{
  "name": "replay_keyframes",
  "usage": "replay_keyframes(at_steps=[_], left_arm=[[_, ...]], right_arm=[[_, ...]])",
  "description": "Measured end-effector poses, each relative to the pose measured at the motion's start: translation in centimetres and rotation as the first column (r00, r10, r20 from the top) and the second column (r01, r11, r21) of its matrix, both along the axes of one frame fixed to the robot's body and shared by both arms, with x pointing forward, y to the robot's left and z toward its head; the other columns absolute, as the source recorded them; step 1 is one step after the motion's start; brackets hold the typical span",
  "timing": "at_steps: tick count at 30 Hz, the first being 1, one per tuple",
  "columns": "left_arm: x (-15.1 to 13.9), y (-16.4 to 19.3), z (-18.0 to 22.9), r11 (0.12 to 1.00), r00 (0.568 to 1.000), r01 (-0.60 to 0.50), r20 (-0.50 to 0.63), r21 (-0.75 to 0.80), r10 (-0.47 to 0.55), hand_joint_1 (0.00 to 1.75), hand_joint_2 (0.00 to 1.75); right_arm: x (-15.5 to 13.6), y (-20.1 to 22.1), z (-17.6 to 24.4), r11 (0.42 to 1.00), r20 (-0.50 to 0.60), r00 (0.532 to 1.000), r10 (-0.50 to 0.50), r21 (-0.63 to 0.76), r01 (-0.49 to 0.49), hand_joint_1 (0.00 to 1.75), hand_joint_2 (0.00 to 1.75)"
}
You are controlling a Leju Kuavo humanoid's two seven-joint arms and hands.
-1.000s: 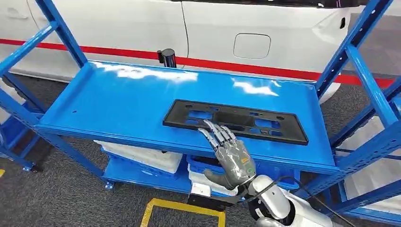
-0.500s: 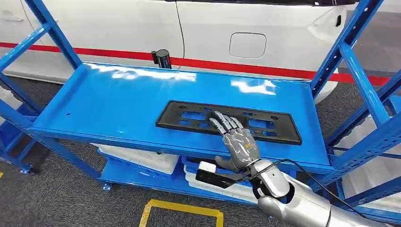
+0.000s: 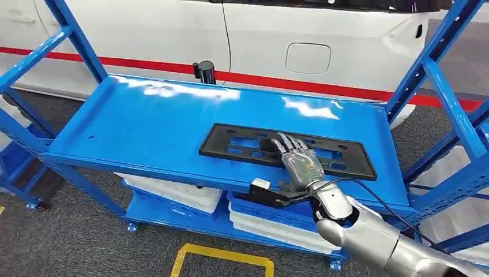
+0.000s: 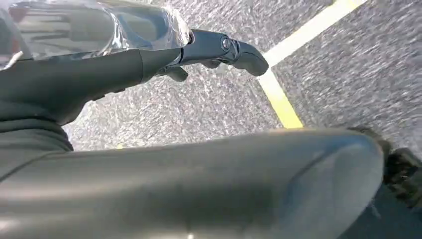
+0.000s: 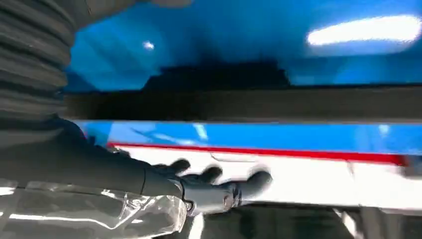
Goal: Take the parts from the cabinet and place them on the table.
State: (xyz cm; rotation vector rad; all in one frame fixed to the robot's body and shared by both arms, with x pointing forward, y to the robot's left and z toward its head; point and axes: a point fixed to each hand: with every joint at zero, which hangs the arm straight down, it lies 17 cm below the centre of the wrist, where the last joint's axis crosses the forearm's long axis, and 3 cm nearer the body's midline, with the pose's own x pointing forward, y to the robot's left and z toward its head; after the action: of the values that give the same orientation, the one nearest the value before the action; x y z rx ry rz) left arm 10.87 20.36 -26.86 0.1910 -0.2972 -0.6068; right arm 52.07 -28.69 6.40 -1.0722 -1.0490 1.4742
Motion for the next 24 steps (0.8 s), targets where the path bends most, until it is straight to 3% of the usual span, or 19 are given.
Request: replay_keyframes(at_steps=[10, 11, 12, 24], left_arm=[[-0.5, 0.3, -0.1, 1.000, 1.000, -0.008, -0.003, 0.006, 0.008, 0.00, 0.00], [-0.5, 0.3, -0.1, 1.000, 1.000, -0.008, -0.005, 0.007, 0.008, 0.00, 0.00], [-0.5, 0.3, -0.1, 1.000, 1.000, -0.008, -0.005, 0.007, 0.008, 0.00, 0.00], [0.3, -0.1, 0.1, 1.000, 0.999, -0.007, 0.033, -0.010, 0.007, 0.00, 0.00]], right_arm=[[1.8, -5.3, 0.5, 0.981, -0.036, 0.988, -0.149, -0.128, 0.143, 0.00, 1.75], [1.9, -5.7, 0.4, 0.979, -0.036, 0.986, -0.160, -0.135, 0.154, 1.22, 1.75], [1.9, -6.0, 0.5, 0.976, -0.036, 0.985, -0.170, -0.141, 0.163, 1.75, 1.75], [2.6, -8.4, 0.3, 0.970, -0.017, 0.980, -0.199, -0.144, 0.194, 1.75, 1.75]])
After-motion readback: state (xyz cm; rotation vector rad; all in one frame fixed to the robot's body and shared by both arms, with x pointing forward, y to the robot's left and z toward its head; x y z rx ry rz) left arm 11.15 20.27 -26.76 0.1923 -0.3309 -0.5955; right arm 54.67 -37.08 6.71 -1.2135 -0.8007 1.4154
